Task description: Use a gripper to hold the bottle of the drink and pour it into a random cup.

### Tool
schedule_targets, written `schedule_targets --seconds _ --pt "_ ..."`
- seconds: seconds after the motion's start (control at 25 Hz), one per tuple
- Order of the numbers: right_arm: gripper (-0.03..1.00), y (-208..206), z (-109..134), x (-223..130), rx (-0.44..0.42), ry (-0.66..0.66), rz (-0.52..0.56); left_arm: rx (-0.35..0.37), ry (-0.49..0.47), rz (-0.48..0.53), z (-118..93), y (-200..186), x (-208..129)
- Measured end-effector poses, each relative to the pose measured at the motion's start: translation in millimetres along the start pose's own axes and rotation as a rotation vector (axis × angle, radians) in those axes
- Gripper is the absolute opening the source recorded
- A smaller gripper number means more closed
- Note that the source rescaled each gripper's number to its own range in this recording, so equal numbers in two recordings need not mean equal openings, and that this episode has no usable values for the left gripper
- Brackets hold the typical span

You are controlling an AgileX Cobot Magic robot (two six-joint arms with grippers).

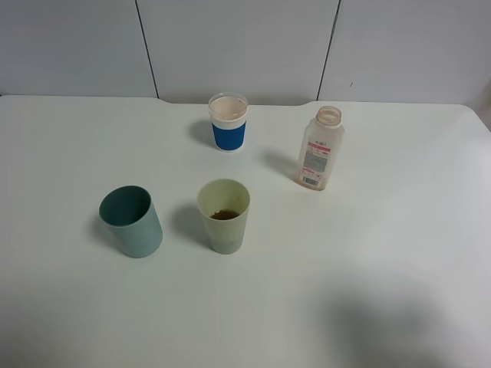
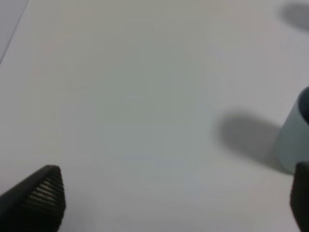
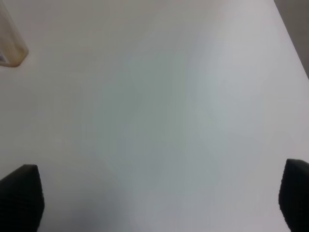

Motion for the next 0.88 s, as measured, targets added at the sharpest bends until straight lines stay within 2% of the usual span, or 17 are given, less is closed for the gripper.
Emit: schedule_targets --seconds 0.64,0.8,0.88 --pt "0.98 0.0 0.3 0.4 0.002 0.002 -0.002 0.000 0.000 0.000 0.0 0.0 0.0" --pt "0.98 1.8 3.0 18.7 0.019 0.054 -0.114 0.000 0.000 0.000 0.0 0.0 0.0" --pt "0.98 6.8 3.3 19.4 0.019 0.056 -0.127 0.000 0.000 0.000 0.0 0.0 0.0"
Point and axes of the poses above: a point on each arm's last joint axis where the gripper is mounted, y pointing out along that axis toward the gripper, z along the wrist's bending axis when the last joint is at zero, x = y × z, the point moved 8 cm from there along y, pointing out along that axis toward the gripper, and after that the axes turned 3 degrees about -y, right-handed, at the moved point
